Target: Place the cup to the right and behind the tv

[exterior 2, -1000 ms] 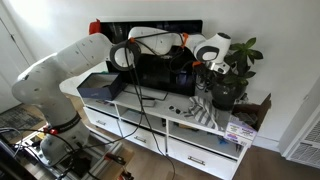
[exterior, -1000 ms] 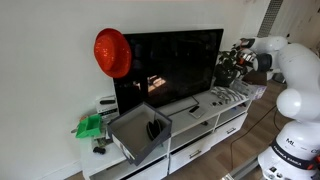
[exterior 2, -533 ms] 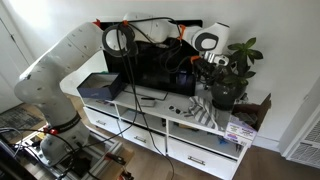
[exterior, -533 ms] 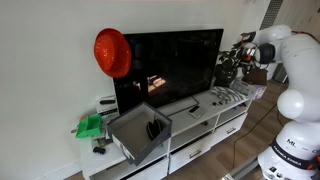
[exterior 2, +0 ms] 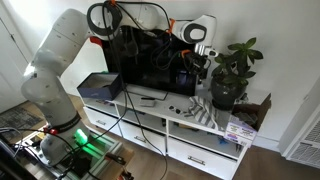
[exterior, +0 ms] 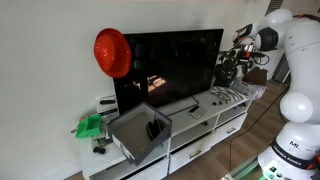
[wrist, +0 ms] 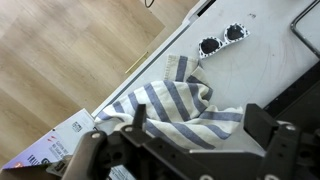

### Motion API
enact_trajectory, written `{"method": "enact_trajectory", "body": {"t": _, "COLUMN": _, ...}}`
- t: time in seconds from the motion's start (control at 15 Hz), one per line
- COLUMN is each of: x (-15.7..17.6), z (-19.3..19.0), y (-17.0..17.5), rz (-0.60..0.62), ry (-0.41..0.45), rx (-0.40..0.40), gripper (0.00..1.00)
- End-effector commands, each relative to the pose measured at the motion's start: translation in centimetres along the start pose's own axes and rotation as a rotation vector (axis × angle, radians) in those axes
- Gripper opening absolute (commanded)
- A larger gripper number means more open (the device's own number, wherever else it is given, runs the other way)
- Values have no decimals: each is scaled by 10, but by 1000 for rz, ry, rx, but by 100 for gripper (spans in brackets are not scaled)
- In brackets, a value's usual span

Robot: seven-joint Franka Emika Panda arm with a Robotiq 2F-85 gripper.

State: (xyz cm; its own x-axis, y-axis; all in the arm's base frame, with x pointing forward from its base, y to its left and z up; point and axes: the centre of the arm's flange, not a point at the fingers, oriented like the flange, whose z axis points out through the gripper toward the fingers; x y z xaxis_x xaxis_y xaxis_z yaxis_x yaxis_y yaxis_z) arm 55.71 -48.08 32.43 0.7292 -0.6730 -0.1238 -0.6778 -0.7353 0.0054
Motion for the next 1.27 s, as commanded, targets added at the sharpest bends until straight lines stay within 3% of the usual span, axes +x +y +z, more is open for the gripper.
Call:
{"method": "enact_trajectory", "body": {"t": 0.0, "x": -79, "z": 5, "y": -12, "rz": -45, "ry": 59, "rx": -21, "gripper": 100}}
{"method": "enact_trajectory", "body": {"t": 0.47, "x": -122, "z": 8, "y": -58, "rz": -75, "ry": 155, "rx": -1, "gripper": 100}}
{"method": "enact_trajectory", "body": {"t": 0.73, "x": -161, "z": 20, "y": -88, "rz": -114, "ry": 151, "rx": -59, "gripper": 100}}
{"method": "enact_trajectory", "body": {"t": 0.8, "x": -99, "z": 16, "y": -86, "rz": -115, "ry": 143, "rx": -44, "gripper": 100}}
{"method": "enact_trajectory", "body": {"t": 1.0, "x": -124, "z": 21, "y": -97, "rz": -129, "ry": 133, "rx": -52, "gripper": 100}}
{"method": "enact_trajectory", "body": {"t": 1.2, "x": -127, "z": 20, "y": -95, "rz": -127, "ry": 134, "rx": -50, "gripper": 100}}
